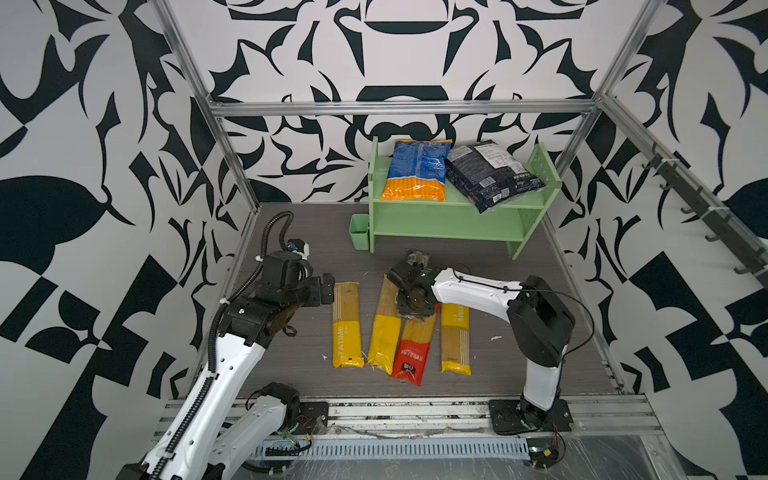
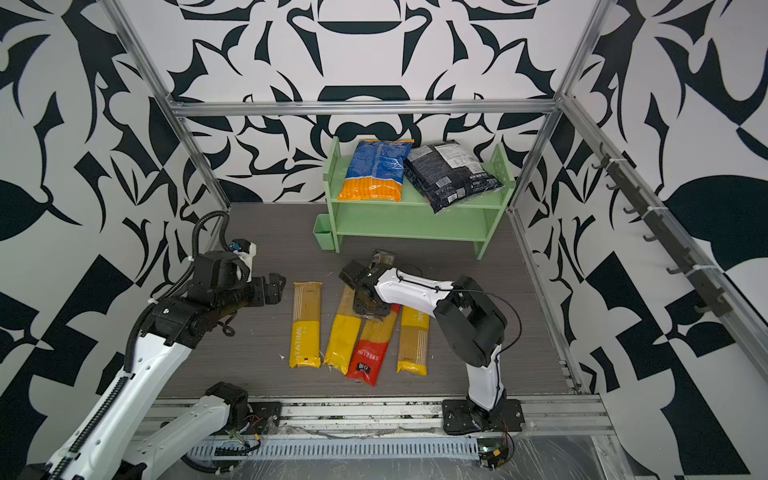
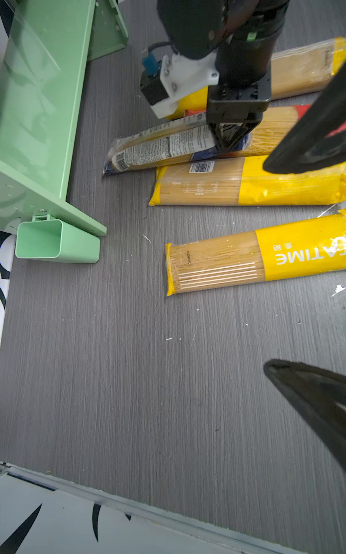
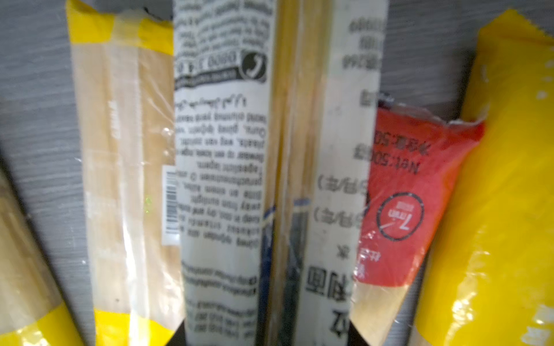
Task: Place and organize the pasta boxes and bags onto the shelf
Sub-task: 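Close the right gripper on the clear spaghetti pack and lift it upright, then carry the upright clear pack with the right gripper toward the shelf's lower tier, then lower the clear pack onto the shelf's lower tier with the right gripper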
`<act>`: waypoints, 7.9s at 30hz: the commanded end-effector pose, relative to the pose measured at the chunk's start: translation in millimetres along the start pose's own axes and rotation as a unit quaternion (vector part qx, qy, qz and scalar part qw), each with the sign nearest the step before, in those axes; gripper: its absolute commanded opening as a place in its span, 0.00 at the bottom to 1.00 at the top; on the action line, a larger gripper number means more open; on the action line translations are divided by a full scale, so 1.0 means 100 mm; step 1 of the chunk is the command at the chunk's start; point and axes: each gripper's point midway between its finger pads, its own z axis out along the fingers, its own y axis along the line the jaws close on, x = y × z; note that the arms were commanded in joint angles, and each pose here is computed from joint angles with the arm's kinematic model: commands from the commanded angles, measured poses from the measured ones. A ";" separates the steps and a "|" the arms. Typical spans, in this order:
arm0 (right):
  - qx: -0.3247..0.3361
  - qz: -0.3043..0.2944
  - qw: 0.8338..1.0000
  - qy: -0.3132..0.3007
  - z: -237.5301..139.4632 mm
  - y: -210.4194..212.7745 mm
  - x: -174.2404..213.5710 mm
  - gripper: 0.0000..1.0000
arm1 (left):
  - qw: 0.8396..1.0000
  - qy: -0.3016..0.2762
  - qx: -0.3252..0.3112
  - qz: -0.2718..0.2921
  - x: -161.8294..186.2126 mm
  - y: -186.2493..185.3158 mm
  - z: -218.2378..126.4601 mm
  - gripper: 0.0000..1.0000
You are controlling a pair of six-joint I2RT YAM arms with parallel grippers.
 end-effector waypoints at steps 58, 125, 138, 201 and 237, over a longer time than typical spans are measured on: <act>-0.417 -0.096 0.898 -0.106 -1.96 0.02 -0.24 0.00 | 1.000 -0.017 -0.016 0.004 -0.92 -0.22 0.57 0.99; -0.231 -0.141 0.900 -0.341 -1.57 0.70 -2.28 0.00 | 0.994 -0.074 -0.051 0.061 -1.17 0.05 0.09 0.99; -0.222 -0.117 0.907 -0.338 -1.64 0.79 -2.41 0.05 | 0.993 -0.081 -0.050 0.068 -1.17 0.05 -0.04 0.99; -0.459 0.063 0.805 -0.370 -1.97 0.96 -2.73 0.44 | 0.991 -0.092 -0.058 0.083 -1.22 0.07 -0.31 0.99; -0.421 0.074 0.861 -0.276 -1.37 0.57 -2.06 0.83 | 0.995 -0.093 -0.023 0.036 -1.12 -0.01 -0.30 0.99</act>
